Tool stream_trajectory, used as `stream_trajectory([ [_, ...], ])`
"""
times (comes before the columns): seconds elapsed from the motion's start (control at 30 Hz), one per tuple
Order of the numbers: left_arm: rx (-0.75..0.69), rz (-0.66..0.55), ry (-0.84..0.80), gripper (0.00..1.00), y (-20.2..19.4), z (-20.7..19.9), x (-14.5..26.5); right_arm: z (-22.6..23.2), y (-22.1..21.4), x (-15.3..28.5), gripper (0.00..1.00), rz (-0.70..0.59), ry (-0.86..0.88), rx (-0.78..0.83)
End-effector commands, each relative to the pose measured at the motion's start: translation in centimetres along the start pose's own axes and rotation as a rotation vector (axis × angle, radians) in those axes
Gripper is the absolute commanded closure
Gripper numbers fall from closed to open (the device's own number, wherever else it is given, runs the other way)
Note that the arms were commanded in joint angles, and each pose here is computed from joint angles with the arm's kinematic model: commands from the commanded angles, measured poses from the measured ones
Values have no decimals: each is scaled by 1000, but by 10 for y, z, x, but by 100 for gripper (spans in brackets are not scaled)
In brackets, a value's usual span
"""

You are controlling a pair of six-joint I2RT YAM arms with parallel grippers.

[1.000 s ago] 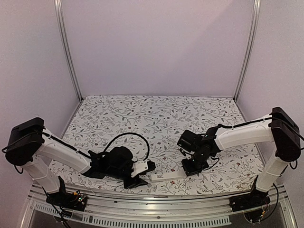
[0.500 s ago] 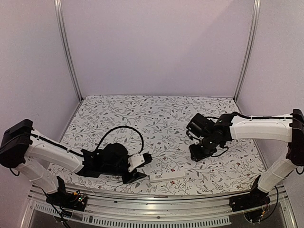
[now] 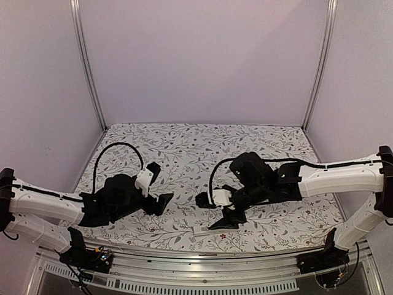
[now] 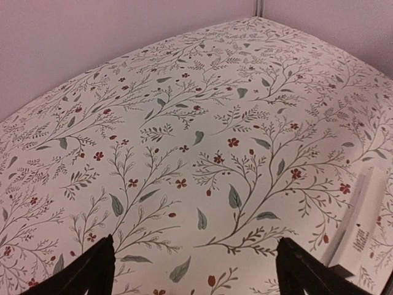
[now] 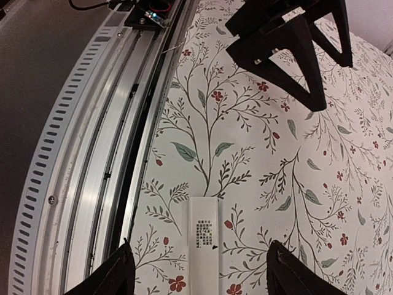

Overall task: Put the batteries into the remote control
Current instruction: Pick up the remote control from the center of the board.

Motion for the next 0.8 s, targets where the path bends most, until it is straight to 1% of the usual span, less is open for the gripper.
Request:
stream_trajectory([
  [0.0, 70, -36, 73, 9, 0, 12, 5, -10, -1, -39, 26, 86, 63, 171],
  [0.1, 67, -39, 77, 9, -3, 13, 7, -12, -18, -69, 24, 222, 60, 170],
  [0.17, 61, -38, 74, 9, -3, 13, 7, -12, -27, -82, 25, 277, 62, 160],
  [0.27, 51, -38, 66, 9, -5, 13, 7, -7, -31, -93, 25, 292, 72, 155],
  [0.43, 39, -33, 66, 9, -9, 14, 6, -14, -34, -110, 29, 358, 4, 111],
  [0.53, 36, -36, 67, 9, -9, 15, 6, -20, -42, -120, 34, 423, -31, 66],
  [0.6, 33, -34, 66, 8, -9, 15, 6, -20, -47, -125, 38, 458, -20, 50],
  [0.77, 27, -33, 70, 8, -10, 16, 6, -20, -46, -124, 55, 469, -9, 40],
])
Point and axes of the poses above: each gripper's point midway between its finger pads, its own x axis back along the fingers, its own z axis along the line the jaws close on, y = z × x, the point moved 8 cm from there along x, back along the fingers, and after that the axes turned 13 degrees about -x, right-handed, at the moved point
